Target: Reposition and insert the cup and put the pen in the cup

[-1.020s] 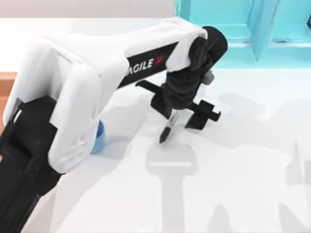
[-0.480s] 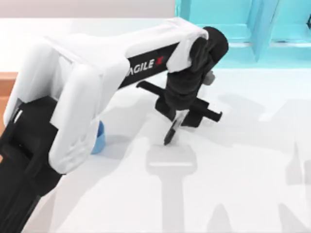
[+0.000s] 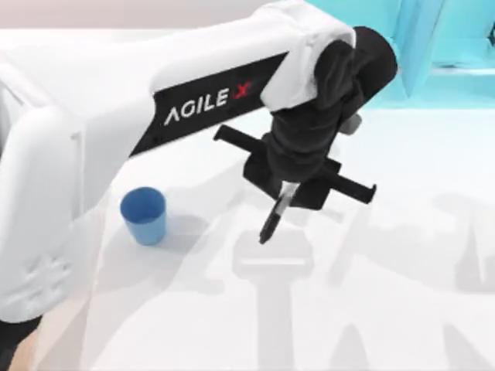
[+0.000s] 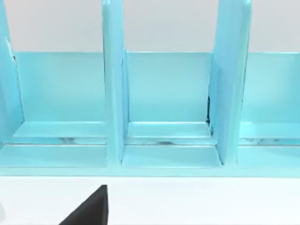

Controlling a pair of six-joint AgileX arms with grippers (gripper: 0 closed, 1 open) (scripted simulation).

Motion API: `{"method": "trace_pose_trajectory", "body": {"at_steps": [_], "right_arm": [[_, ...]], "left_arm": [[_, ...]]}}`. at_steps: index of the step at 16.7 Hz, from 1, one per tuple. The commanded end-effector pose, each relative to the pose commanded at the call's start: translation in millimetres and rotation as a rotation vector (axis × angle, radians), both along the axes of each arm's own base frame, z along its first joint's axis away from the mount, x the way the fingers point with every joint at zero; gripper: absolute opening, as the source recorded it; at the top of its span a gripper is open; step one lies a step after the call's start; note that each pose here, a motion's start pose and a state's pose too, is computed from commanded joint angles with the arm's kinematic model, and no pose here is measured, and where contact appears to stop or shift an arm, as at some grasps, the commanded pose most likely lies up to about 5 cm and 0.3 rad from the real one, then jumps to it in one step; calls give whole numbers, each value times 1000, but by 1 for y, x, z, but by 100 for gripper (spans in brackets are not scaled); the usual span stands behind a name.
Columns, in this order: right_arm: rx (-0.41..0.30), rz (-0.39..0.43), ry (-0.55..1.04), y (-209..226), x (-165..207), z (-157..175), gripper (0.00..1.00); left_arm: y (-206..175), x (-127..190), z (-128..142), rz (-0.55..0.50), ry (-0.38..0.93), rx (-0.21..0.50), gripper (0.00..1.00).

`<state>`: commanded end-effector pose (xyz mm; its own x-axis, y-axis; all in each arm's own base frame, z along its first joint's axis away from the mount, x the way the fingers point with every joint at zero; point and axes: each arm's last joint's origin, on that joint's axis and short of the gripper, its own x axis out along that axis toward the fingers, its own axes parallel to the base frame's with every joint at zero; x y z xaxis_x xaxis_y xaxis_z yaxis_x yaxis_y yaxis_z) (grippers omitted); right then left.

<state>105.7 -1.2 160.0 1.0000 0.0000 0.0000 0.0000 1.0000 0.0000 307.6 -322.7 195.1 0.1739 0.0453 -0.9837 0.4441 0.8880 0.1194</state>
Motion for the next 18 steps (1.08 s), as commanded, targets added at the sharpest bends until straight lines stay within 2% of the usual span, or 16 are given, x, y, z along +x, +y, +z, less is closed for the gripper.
{"method": "trace_pose_trajectory", "body": {"at_steps": [3, 10, 14, 18], "right_arm": [[0, 0, 0, 0, 0, 0, 100], [0, 0, 0, 0, 0, 0, 100], [0, 0, 0, 0, 0, 0, 100], [0, 0, 0, 0, 0, 0, 100]], "left_arm": [[3, -25, 19, -3, 4, 5, 0], [7, -25, 20, -3, -11, -9, 0], [22, -24, 18, -8, -97, -83, 0], [52, -25, 13, -2, -244, -202, 0]]}}
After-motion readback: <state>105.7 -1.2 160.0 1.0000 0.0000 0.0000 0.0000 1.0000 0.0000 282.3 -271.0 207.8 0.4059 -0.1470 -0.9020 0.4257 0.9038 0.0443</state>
